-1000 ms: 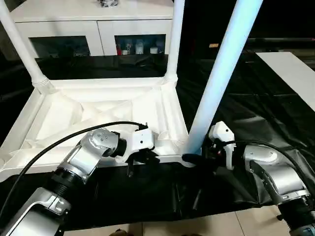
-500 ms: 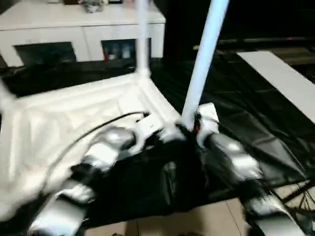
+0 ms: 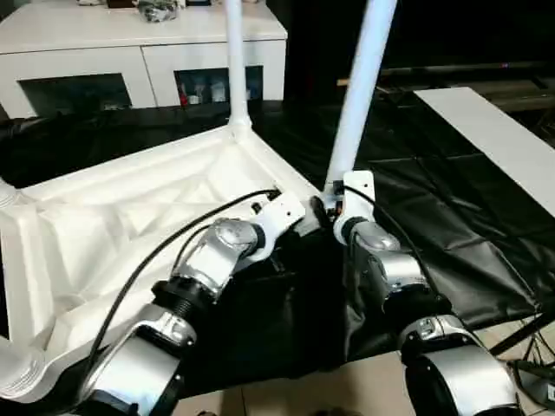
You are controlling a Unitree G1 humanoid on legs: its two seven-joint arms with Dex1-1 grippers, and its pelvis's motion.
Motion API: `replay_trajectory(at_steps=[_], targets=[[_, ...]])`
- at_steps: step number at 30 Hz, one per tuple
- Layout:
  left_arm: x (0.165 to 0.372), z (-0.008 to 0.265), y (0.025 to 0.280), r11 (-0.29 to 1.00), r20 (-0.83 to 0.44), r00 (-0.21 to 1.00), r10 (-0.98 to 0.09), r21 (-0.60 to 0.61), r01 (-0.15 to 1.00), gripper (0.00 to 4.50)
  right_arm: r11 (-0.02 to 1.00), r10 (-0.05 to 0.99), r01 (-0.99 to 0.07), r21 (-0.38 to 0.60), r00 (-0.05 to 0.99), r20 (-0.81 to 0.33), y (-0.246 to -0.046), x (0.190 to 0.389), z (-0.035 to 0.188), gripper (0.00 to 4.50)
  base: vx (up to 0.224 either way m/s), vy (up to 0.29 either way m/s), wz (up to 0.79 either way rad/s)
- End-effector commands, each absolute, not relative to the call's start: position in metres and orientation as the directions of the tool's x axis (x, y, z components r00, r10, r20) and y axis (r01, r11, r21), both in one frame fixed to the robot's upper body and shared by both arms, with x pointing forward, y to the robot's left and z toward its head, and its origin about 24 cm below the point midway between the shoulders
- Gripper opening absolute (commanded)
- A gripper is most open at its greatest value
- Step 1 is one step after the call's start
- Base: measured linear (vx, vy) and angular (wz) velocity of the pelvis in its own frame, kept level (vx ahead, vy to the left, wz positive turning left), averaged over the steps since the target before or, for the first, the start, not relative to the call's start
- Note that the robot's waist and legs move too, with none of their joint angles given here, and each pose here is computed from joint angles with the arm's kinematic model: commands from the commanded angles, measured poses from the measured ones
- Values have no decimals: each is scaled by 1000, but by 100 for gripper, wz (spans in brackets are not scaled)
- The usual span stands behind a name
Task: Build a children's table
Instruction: Rotate leg to tighten
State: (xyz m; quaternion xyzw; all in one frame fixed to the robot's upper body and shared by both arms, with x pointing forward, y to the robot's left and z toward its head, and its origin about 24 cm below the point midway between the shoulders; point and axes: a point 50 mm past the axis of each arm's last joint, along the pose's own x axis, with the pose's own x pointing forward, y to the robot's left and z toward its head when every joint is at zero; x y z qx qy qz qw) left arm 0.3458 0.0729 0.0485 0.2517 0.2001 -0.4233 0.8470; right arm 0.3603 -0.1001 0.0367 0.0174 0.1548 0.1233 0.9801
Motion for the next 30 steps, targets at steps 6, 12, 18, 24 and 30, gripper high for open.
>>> replay_trajectory(at_steps=[6,12,18,24,30], targets=[[335,52,90,360,-545,468,-696,299,884,0,871,468,-491,-8,834,-292,-132,338,41,408,0,0,0],[312,51,108,104,-585,204,-785,200,974,0,580,757,-814,-38,555,-345,-159,289,46,408,26,1,-1],[301,57,113,19,-588,72,-806,95,995,0,550,777,-835,-38,527,-343,-166,289,50,408,0,0,0],[304,56,119,12,-611,77,-788,110,994,0,531,782,-847,-19,499,-373,-164,291,49,408,0,0,0],[305,59,124,21,-620,87,-780,112,993,0,514,801,-858,19,472,-368,-166,292,49,363,0,0,0]])
